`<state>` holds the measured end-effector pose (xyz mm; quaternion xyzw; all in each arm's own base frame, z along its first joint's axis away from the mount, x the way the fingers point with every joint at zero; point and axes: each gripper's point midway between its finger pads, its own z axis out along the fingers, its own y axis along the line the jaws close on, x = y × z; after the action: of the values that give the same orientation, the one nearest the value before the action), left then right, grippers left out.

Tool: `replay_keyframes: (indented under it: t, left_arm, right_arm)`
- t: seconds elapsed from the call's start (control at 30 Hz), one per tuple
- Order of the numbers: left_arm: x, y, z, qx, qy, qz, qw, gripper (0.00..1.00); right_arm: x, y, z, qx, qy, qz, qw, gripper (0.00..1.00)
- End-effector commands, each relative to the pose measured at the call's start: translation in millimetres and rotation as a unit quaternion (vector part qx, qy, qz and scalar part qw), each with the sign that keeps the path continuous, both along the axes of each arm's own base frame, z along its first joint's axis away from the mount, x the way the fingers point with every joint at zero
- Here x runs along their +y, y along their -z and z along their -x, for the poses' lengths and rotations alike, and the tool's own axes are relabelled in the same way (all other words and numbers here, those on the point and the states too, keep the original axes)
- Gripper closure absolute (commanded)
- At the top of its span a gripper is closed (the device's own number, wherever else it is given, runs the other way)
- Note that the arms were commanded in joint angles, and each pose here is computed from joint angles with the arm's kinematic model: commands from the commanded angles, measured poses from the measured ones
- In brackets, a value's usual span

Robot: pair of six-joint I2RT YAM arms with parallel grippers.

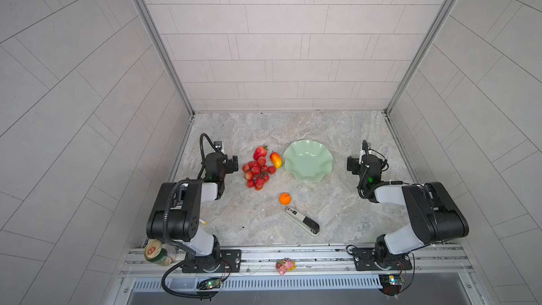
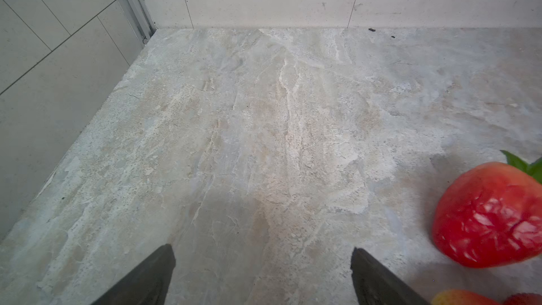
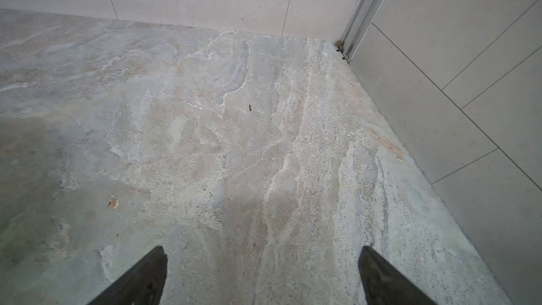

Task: Arrange fruit in a fruit bowl
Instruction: Pick up the fruits from the center of the table.

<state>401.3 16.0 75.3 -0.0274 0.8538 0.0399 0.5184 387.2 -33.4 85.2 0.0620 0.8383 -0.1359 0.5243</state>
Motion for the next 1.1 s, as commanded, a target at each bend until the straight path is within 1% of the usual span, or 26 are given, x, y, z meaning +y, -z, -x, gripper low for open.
replay_keyframes:
  t: [0.0,1.07]
  left_arm:
    - [-2.7,-6.5,1.7,-0.01,0.005,-0.001,1.0,0.0]
    - [-2.7,-5.6,1.1,-0.008,0.005,-0.001,1.0,0.0]
  right_arm:
    - [-1.7,-3.9,-2.2,-0.006,0.0,0.004,1.0,0.0]
    - [-1.3,-3.6,-2.9,-0.004,-0.001,0.004,1.0,0.0]
